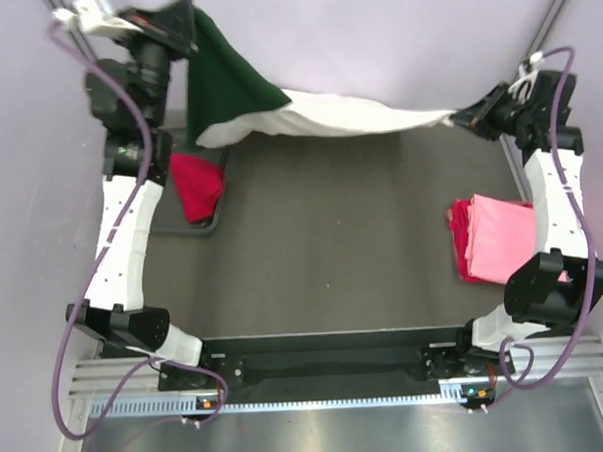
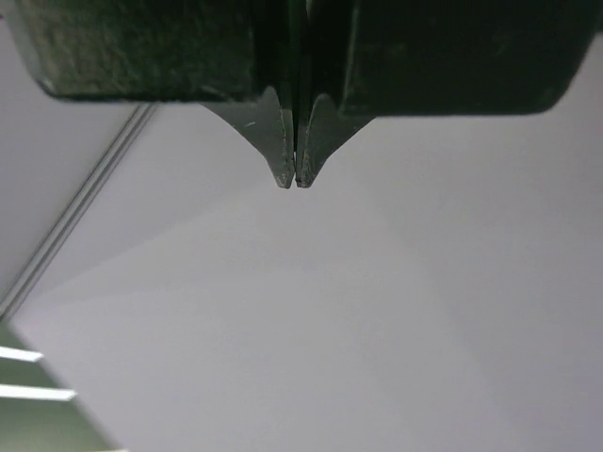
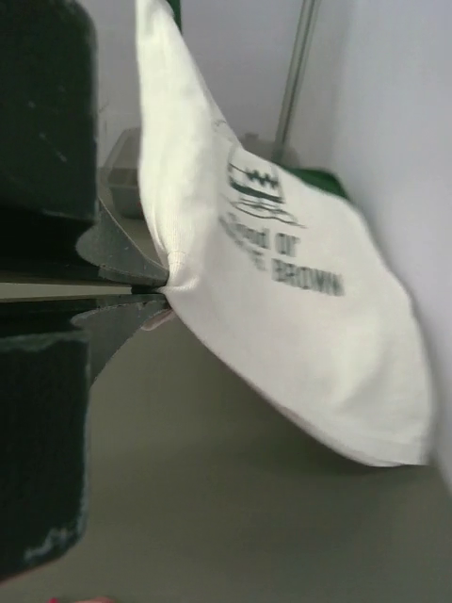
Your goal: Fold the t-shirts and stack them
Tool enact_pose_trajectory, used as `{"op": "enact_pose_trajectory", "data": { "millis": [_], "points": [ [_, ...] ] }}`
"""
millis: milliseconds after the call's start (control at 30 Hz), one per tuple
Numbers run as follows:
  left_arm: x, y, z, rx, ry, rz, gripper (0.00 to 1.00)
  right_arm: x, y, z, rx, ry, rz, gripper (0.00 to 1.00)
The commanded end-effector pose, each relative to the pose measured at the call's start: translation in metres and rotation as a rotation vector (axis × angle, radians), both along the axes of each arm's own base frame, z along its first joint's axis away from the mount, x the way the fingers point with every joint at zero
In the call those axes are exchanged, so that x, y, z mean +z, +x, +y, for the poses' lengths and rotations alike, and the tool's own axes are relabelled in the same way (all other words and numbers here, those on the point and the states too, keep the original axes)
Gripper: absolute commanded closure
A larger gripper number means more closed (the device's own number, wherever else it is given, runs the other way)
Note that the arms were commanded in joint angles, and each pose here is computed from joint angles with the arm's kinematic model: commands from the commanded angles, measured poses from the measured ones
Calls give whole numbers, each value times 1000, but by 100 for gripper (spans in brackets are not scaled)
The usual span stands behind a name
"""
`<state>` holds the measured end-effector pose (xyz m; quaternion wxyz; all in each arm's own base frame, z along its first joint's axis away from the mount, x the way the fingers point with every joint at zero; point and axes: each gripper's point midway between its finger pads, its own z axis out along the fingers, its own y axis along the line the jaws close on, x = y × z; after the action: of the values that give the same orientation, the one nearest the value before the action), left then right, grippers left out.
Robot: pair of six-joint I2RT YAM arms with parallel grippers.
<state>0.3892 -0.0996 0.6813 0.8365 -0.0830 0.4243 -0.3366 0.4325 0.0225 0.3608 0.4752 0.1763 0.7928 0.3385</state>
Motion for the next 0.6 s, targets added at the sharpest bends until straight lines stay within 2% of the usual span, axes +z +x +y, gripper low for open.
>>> {"op": "enact_pose_trajectory", "data": {
  "millis": [0,33,67,100,133,167,200,233,267,300,367,400,567],
  "points": [
    [-30,-24,-13,-54,117,3,100,-5,-6,3,28,-14,-50,100],
    [-51,-11,-16,-59,128,52,100,-15,-9,3,27,-10,-34,100],
    [-44,-39,-11,-59,130,21,100,-38,-15,3,30,-7,10,100],
    [-71,-36,-13,-67,144,79,100,-38,-22,3,26,-21,-6,100],
    [-78,-46,-15,-83,152,86,100,-44,-26,2,22,-34,-1,100],
    [-71,-75,-10,-91,144,54,100,-56,-36,1,12,-37,22,100],
    [-98,-72,-11,-101,149,111,100,-60,-41,-2,3,-41,26,100],
    [-105,-82,-13,-120,152,118,100,-65,-46,-3,-2,-44,34,100],
    [-101,-107,-10,-137,134,99,100,-74,-57,-4,-9,-55,49,100],
    [-124,-106,-11,-151,133,152,100,-78,-64,-8,-25,-63,56,100],
    [-130,-135,-9,-176,122,143,100,-88,-83,-11,-51,-89,76,100],
    [-145,-135,-10,-184,118,175,100,-91,-90,-17,-75,-98,82,100],
    [-170,-179,-10,-240,132,219,100,-118,-130,-26,-128,-143,138,100]
  ]
}}
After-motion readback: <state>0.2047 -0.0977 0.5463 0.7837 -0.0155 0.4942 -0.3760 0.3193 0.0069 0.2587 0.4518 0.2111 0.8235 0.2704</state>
